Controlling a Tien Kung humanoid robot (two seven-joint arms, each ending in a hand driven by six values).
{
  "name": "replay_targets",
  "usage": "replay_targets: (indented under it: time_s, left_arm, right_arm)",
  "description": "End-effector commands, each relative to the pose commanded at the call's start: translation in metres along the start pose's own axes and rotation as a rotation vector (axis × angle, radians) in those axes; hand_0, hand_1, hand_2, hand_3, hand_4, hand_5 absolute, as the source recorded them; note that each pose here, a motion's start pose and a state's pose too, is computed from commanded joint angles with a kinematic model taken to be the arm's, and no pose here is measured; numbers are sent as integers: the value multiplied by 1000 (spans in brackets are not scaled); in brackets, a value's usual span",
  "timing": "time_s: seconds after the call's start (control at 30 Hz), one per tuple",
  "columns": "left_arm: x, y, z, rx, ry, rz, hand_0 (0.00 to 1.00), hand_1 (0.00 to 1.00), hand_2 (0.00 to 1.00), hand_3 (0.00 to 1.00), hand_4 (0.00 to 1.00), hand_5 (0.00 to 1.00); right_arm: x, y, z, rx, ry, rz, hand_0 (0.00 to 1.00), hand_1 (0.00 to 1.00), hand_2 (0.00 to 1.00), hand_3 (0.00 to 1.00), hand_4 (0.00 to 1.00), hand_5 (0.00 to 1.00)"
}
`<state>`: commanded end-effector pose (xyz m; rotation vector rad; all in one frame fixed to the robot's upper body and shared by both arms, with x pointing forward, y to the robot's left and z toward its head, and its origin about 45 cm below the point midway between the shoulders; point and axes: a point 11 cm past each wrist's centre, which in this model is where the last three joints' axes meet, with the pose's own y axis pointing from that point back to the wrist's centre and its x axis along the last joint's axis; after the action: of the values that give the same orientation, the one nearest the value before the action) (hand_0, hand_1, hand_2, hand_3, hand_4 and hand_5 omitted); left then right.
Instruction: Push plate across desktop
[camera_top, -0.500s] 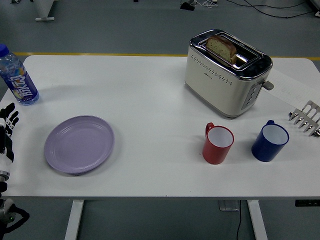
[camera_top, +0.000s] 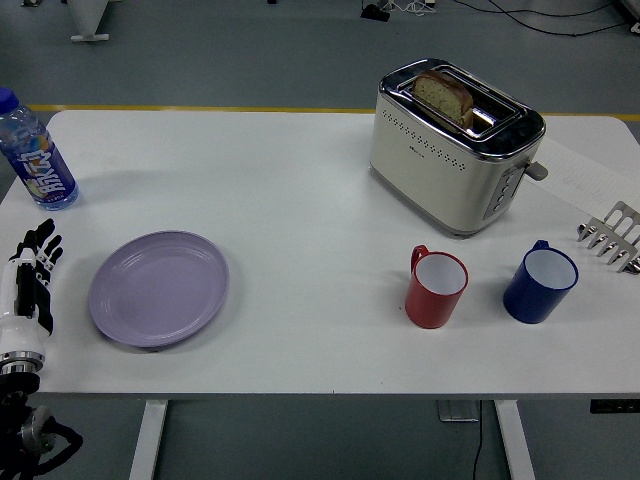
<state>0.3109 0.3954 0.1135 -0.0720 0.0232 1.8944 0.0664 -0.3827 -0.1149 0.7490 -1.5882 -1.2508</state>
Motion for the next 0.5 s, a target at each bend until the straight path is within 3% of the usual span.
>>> replay_targets:
  time_s: [0.5]
  left_arm:
    - [-27, 9, -10, 25, 26, -55, 879, 894, 923, 823, 533, 998]
  right_arm:
    - [-2, 1, -5, 10, 1, -5, 639, 599, 695, 759, 474, 525]
